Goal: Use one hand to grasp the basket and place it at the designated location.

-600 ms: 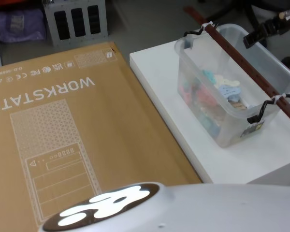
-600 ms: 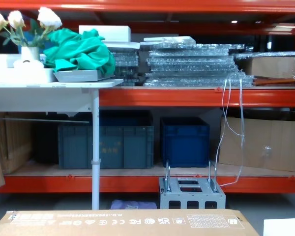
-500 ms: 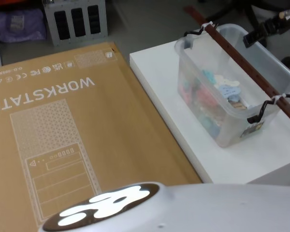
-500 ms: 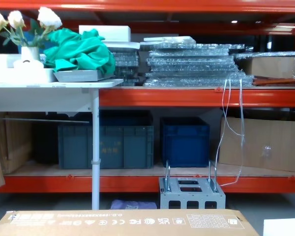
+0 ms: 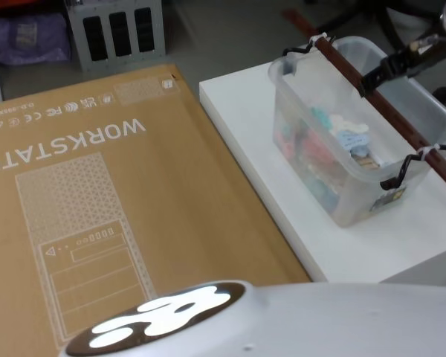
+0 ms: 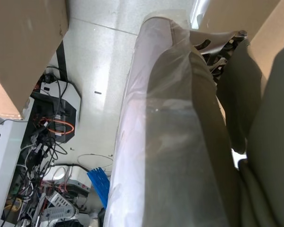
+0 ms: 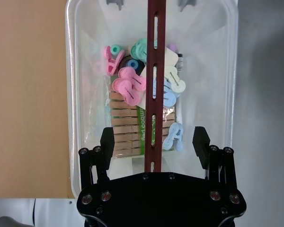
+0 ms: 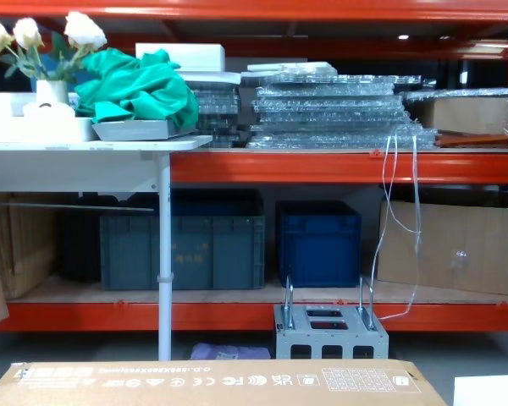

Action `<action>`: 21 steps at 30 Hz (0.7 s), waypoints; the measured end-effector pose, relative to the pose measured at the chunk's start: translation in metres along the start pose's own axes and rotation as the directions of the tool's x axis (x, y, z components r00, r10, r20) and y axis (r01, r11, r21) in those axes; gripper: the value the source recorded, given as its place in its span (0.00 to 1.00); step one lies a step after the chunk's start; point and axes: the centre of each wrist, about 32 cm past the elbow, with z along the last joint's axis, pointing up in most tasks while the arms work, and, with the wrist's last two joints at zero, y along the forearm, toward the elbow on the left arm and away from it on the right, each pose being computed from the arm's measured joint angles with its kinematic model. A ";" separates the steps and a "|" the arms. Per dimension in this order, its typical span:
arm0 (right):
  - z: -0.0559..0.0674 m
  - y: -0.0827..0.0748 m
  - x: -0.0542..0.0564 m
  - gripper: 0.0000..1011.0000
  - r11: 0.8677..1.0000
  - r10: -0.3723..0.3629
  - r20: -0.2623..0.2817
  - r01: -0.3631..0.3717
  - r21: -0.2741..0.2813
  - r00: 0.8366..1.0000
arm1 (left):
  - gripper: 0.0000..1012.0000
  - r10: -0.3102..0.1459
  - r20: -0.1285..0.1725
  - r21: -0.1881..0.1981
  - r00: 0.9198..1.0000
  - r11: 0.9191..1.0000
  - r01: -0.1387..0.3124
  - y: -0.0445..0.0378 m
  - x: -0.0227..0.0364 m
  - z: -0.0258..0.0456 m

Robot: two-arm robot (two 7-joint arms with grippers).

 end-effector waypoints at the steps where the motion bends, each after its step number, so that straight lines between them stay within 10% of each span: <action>1: -0.001 0.002 0.000 0.99 1.000 0.004 0.000 -0.004 0.004 1.000 | 0.00 0.000 0.000 0.000 1.000 1.000 0.000 0.0000 0.0000 0.0000; 21: -0.004 0.042 0.003 0.99 0.996 0.076 0.012 -0.077 0.043 0.997 | 0.00 0.000 0.000 0.000 1.000 1.000 0.000 0.0000 0.0000 0.0000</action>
